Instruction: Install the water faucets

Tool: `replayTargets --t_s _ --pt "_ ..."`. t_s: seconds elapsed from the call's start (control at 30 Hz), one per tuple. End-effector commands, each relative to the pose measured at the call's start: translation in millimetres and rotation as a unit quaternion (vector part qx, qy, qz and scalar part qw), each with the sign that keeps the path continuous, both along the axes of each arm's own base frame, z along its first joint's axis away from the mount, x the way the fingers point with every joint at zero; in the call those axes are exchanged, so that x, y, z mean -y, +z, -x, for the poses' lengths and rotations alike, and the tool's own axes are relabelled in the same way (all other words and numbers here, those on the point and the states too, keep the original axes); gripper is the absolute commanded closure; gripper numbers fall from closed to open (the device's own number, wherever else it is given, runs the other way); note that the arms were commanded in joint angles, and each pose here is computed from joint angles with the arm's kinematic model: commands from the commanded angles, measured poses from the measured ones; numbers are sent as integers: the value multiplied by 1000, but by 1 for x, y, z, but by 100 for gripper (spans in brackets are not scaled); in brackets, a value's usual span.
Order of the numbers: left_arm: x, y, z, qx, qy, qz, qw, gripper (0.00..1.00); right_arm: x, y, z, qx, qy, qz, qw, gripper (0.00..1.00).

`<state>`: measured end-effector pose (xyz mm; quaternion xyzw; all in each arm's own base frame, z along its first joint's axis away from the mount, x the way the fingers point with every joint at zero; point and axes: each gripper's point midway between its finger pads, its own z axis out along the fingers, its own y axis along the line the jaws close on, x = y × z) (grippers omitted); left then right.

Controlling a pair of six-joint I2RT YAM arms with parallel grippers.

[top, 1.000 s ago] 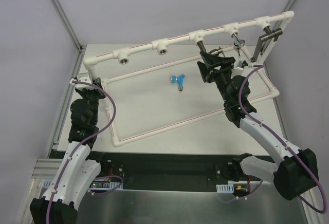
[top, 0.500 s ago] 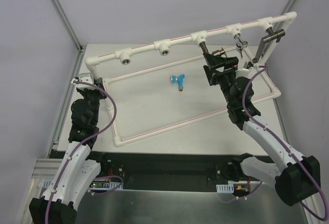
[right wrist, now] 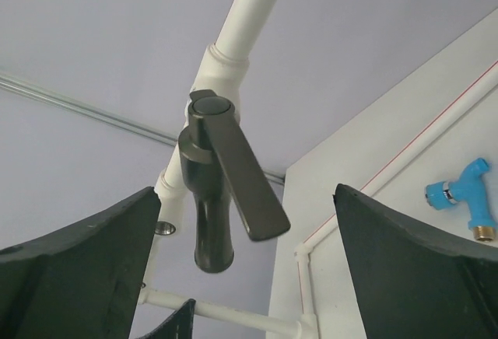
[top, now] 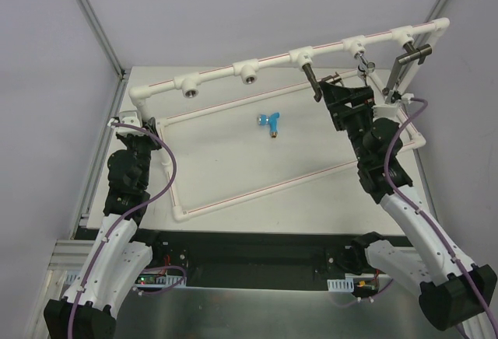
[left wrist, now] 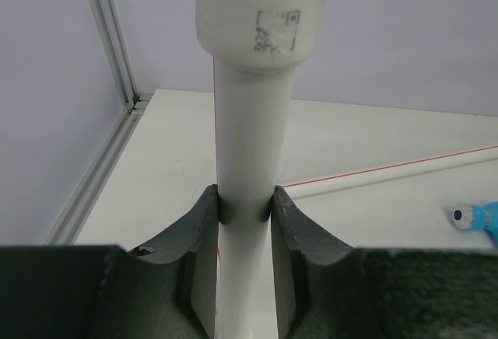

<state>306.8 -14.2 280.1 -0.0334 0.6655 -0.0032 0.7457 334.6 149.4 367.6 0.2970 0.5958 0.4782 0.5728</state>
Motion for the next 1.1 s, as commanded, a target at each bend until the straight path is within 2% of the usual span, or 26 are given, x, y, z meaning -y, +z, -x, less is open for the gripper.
replayTargets --t_s 0.0,0.13,0.17,0.23,0.27,0.33,0.37,0.43,0.47,0.5,0.57,0.6,0.7,0.73,0.8,0.83,0.93,0.97,1.03,1.07 --pt "24 22 3 32 -57 26 998 100 15 21 24 17 -11 57 998 4" --pt "25 23 3 33 -60 26 997 100 28 21 44 4 -17 131 991 4" --pt "25 22 2 31 -60 27 997 100 28 9 49 -19 -7 159 987 4" --pt "25 21 2 30 -61 27 997 100 23 21 61 -7 20 193 981 4" --pt "26 20 1 29 -61 28 997 100 24 14 67 -11 35 245 969 4" --pt "26 21 2 31 -62 29 997 100 23 34 80 16 57 293 954 4" --pt "26 21 2 30 -62 29 997 100 27 27 85 19 69 357 932 4" --pt "27 21 2 30 -63 29 997 100 29 52 96 61 84 417 903 4" --pt "27 21 2 31 -64 29 997 100 32 49 100 59 92 452 885 4" --pt "27 21 2 31 -64 30 997 100 34 56 100 91 98 510 850 4" --pt "28 22 3 32 -66 30 997 100 36 67 99 121 106 568 807 4" --pt "29 22 3 33 -67 30 997 100 37 70 96 149 110 617 765 4" --pt "28 23 3 34 -65 27 997 100 35 74 85 190 110 677 702 4" --pt "28 24 4 36 -64 27 997 100 36 78 79 215 98 712 661 4" --pt "27 24 4 36 -62 24 997 100 35 73 72 225 96 747 618 4" --pt "26 25 4 37 -61 24 997 100 35 69 64 230 95 777 578 4" --pt "25 24 4 36 -59 21 997 100 33 59 51 224 82 830 505 3" --pt "25 24 4 35 -58 20 997 100 33 60 47 233 75 852 463 2" --pt "25 23 4 34 -57 18 998 100 26 56 40 242 62 869 426 3" --pt "25 23 3 34 -57 18 998 100 23 56 37 251 60 883 392 5"
